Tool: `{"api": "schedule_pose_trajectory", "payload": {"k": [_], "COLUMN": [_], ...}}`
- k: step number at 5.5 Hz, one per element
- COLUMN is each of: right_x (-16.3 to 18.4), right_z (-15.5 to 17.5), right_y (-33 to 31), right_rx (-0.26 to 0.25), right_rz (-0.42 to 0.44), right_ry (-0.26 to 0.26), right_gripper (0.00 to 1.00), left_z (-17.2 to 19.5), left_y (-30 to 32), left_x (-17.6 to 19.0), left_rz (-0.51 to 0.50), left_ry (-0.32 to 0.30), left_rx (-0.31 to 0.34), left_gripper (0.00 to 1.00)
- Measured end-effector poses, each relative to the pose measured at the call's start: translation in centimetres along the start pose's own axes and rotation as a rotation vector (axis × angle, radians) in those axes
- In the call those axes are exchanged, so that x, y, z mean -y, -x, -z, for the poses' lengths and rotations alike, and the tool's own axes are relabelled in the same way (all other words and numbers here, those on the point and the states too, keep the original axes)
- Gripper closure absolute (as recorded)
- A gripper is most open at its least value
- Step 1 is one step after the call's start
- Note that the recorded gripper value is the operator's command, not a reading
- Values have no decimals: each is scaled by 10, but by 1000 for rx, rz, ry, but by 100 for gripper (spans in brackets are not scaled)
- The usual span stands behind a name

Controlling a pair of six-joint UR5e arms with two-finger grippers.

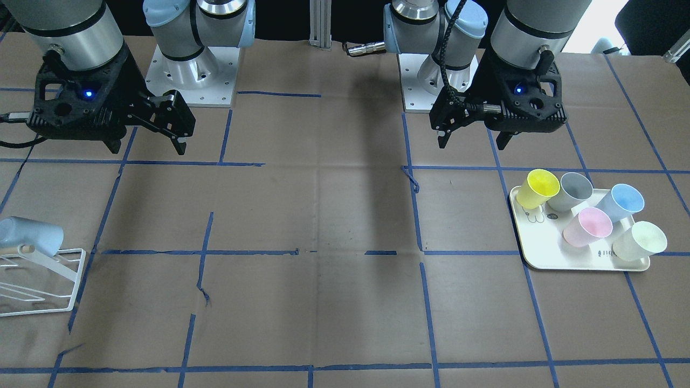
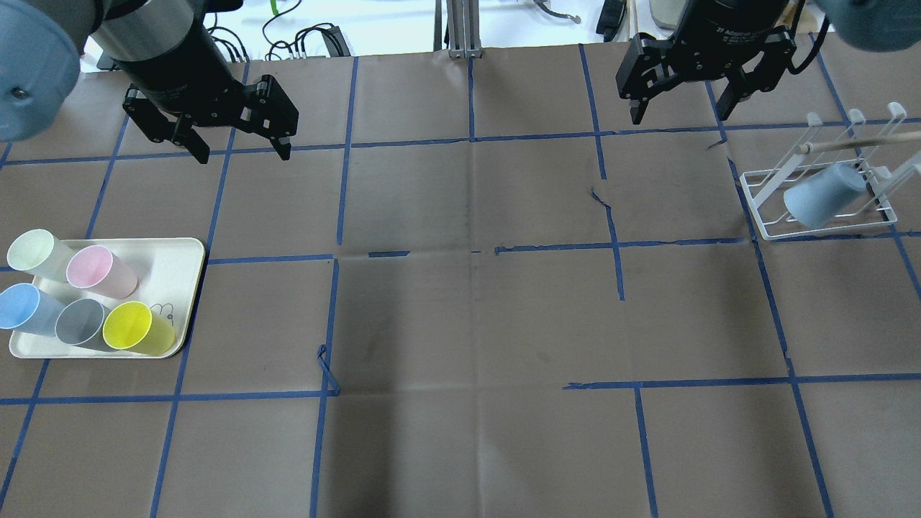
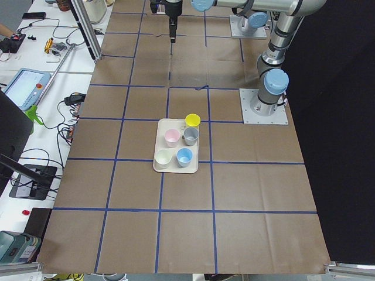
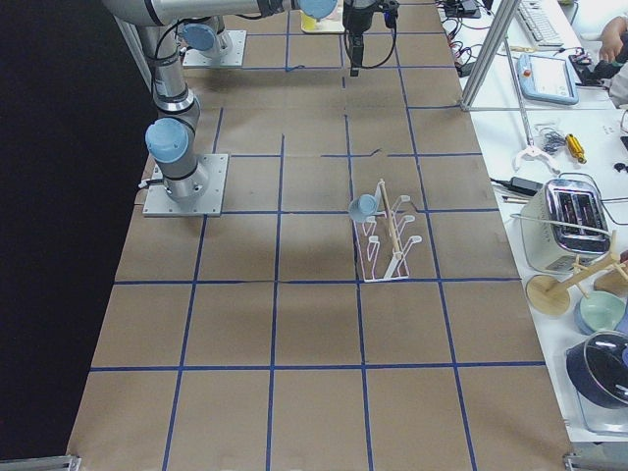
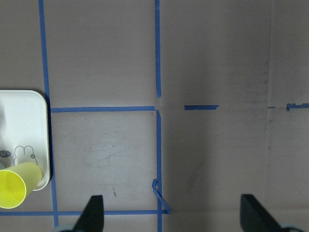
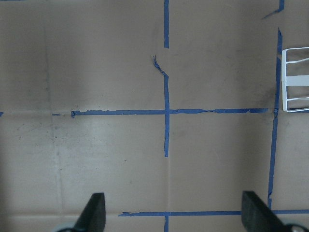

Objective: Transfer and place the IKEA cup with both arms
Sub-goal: 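Move the right gripper toward the light blue cup on the wire rack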

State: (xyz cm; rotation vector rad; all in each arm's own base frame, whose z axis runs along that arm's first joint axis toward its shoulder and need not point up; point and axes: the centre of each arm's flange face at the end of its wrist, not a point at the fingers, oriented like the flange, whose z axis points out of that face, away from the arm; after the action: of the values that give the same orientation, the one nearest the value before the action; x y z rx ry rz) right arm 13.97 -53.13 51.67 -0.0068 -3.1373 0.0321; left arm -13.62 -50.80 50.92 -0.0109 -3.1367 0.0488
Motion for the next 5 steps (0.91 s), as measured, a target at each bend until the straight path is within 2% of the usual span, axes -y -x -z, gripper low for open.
{"api": "schedule_pose_trajectory", "payload": {"k": [5], "right_x": [4], "right_z": [-4], "right_y": [-10], "right_rx": [-3], "right_rz": [-9], "right_ry": [4], "right_gripper": [0], "left_z": [1], "left_y": [1], "left_x": [-1], "left_rz": [-6], "left_ry": [-2], "left_rx": [5], "left_gripper": [1]}}
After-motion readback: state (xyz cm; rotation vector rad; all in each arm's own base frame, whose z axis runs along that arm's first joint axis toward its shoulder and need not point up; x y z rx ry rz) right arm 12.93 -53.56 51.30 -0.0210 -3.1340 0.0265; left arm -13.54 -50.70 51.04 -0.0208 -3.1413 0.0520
